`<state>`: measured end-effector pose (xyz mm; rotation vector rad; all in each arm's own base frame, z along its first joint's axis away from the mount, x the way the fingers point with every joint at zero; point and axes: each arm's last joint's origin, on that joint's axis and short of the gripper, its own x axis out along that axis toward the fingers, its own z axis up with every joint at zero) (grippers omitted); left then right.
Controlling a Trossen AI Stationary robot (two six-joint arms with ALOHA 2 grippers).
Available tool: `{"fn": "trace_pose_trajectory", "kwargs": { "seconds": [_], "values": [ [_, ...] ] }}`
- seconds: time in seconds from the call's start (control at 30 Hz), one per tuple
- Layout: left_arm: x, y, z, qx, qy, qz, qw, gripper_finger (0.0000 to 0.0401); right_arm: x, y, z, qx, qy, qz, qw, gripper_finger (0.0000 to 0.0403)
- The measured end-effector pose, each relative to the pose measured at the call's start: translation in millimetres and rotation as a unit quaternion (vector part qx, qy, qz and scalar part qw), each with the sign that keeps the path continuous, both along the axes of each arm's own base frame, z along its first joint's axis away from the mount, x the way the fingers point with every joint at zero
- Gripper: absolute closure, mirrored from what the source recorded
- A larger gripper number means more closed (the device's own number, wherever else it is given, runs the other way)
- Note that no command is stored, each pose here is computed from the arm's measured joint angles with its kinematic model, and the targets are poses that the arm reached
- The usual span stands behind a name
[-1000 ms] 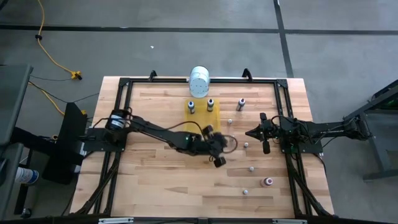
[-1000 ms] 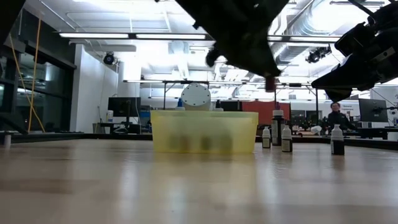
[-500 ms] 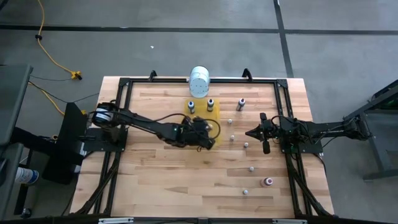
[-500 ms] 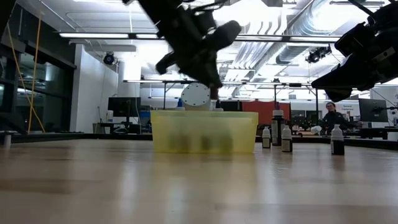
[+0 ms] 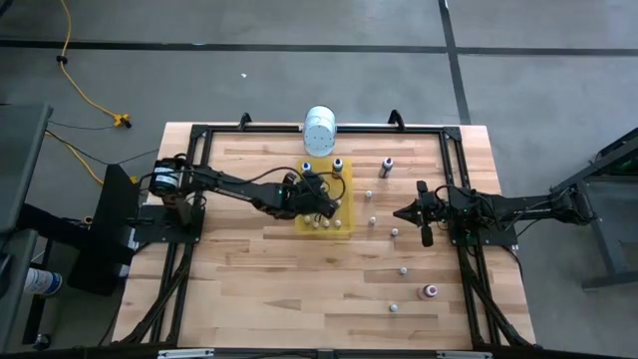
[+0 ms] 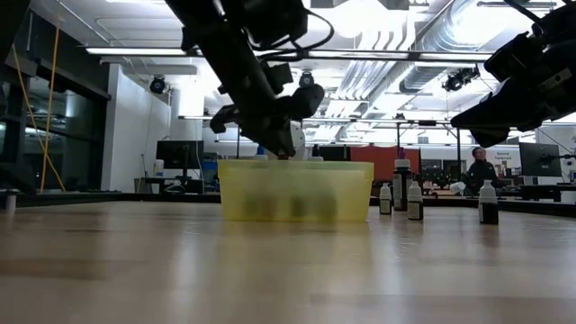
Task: Pick & Place food coloring
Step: Put the small orange food coloring bottle in the yellow transparent bin
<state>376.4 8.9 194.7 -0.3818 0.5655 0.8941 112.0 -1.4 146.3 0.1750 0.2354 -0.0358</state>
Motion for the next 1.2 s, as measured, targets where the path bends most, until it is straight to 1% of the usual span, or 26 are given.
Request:
{"fn": "trace_pose_trajectory", "kwargs": {
  "seconds": [0.17,0.2,0.27,0.43,0.6,0.67,0.83,1.0,1.2],
  "values": [
    [6.3,9.7,-15.5,-0.011,0.004,0.005,1.0,0.0364,0.0,0.0,0.0,0.0,0.0,0.0,1.0,0.0402],
    [9.5,9.1,-17.7,-0.016,-0.004,0.001,1.0,0.0364,0.0,0.0,0.0,0.0,0.0,0.0,1.0,0.0402],
    [11.5,8.1,-22.8,-0.021,-0.002,-0.004,1.0,0.0364,0.0,0.0,0.0,0.0,0.0,0.0,1.0,0.0402],
    [15.2,8.0,-33.6,-0.026,-0.003,0.001,1.0,0.0364,0.0,0.0,0.1,0.0,-0.001,0.0,1.0,0.0402],
    [16.0,3.7,-37.1,-0.049,-0.006,-0.005,0.999,0.0364,0.1,0.0,0.3,0.0,-0.002,0.0,1.0,0.0402],
    [16.0,-1.2,-37.1,-0.054,-0.009,-0.007,0.998,0.0364,0.1,0.0,0.3,0.0,-0.002,0.0,1.0,0.0402],
    [14.9,-1.8,-38.2,-0.064,-0.004,-0.007,0.998,0.0364,0.1,0.0,0.4,0.0,-0.002,0.0,1.0,0.0402],
    [14.8,-3.7,-48.9,-0.069,0.012,-0.004,0.998,0.0364,0.1,0.0,0.5,0.0,-0.003,0.0,1.0,0.0402],
    [17.3,-9.2,-51.1,-0.077,0.002,-0.006,0.997,0.0364,0.1,0.0,0.5,0.0,-0.003,0.0,1.0,0.0402]
  ]
}}
